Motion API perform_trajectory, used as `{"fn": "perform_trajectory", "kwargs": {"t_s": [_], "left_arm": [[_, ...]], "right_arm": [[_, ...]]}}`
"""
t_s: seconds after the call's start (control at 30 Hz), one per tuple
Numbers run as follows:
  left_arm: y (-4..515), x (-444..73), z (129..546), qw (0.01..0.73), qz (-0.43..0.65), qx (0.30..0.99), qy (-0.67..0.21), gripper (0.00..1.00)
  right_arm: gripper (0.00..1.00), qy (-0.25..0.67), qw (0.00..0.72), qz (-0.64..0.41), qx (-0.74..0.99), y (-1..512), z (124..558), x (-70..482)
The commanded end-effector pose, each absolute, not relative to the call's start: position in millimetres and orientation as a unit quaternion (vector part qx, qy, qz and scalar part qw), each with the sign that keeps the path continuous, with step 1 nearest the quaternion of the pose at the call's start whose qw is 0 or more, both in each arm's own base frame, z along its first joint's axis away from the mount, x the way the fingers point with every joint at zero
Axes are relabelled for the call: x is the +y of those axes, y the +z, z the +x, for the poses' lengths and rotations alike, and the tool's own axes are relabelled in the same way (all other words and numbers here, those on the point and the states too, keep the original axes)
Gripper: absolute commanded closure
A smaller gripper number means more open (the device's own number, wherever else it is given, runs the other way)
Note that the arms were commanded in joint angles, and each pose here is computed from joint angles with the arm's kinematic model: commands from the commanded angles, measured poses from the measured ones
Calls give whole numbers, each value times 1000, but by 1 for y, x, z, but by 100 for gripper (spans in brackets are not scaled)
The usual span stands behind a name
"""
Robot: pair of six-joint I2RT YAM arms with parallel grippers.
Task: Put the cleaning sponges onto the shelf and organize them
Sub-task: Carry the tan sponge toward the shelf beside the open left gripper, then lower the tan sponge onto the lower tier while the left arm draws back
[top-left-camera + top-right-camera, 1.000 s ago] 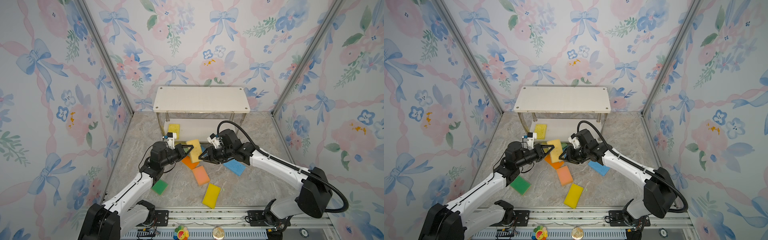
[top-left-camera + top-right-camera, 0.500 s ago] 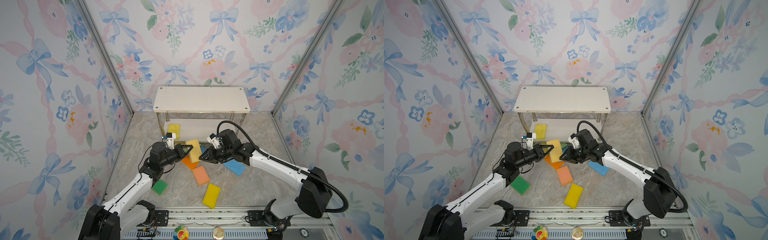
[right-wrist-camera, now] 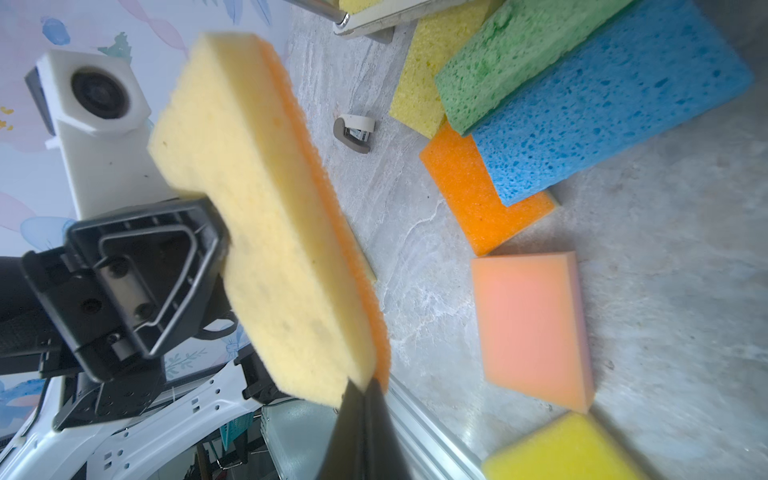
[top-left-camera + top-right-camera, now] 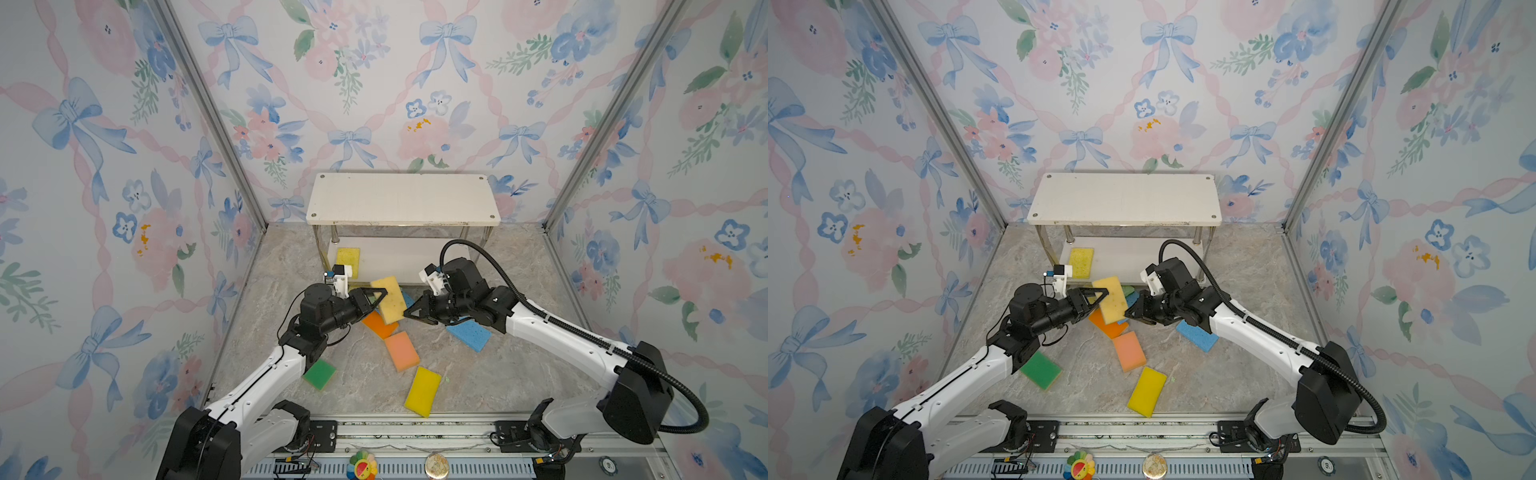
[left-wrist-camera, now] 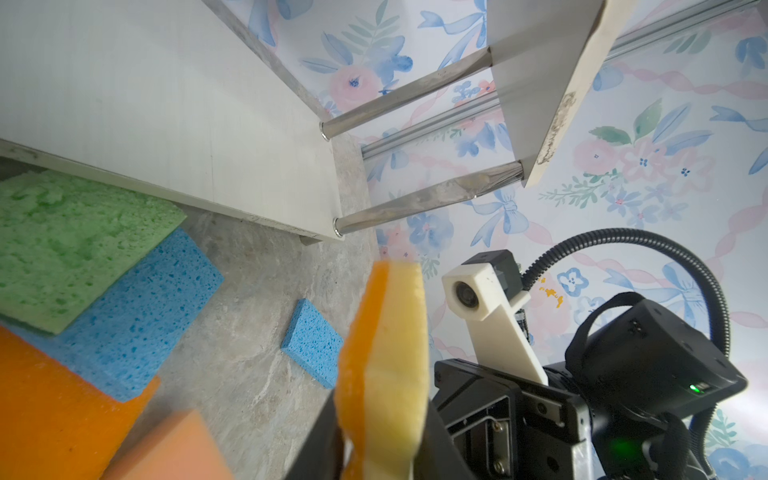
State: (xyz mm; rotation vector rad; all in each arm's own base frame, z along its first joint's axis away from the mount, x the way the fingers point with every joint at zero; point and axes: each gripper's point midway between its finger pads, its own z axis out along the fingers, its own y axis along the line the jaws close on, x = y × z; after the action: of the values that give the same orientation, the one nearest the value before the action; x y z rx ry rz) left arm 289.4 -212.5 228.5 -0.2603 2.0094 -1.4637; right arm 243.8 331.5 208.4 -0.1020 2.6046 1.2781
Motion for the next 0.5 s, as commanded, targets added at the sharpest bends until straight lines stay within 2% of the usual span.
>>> {"fn": "perform_trajectory", "kwargs": {"t_s": [0.0, 0.2, 0.3, 0.47], "left_arm": [[232, -208, 289, 334, -95, 761, -548, 37], [234, -183, 291, 374, -115, 791, -469, 4], [213, -142, 287, 387, -189, 823, -371, 2], [205, -93, 263, 423, -245, 825, -284, 2]], "right_arm": [[100, 416, 150, -7, 897, 210, 262, 321], [100, 391, 163, 31, 906, 202, 295, 322], [100, 372, 164, 57, 912, 194, 313, 326], [100, 370, 161, 107, 909, 177, 342, 345]]}}
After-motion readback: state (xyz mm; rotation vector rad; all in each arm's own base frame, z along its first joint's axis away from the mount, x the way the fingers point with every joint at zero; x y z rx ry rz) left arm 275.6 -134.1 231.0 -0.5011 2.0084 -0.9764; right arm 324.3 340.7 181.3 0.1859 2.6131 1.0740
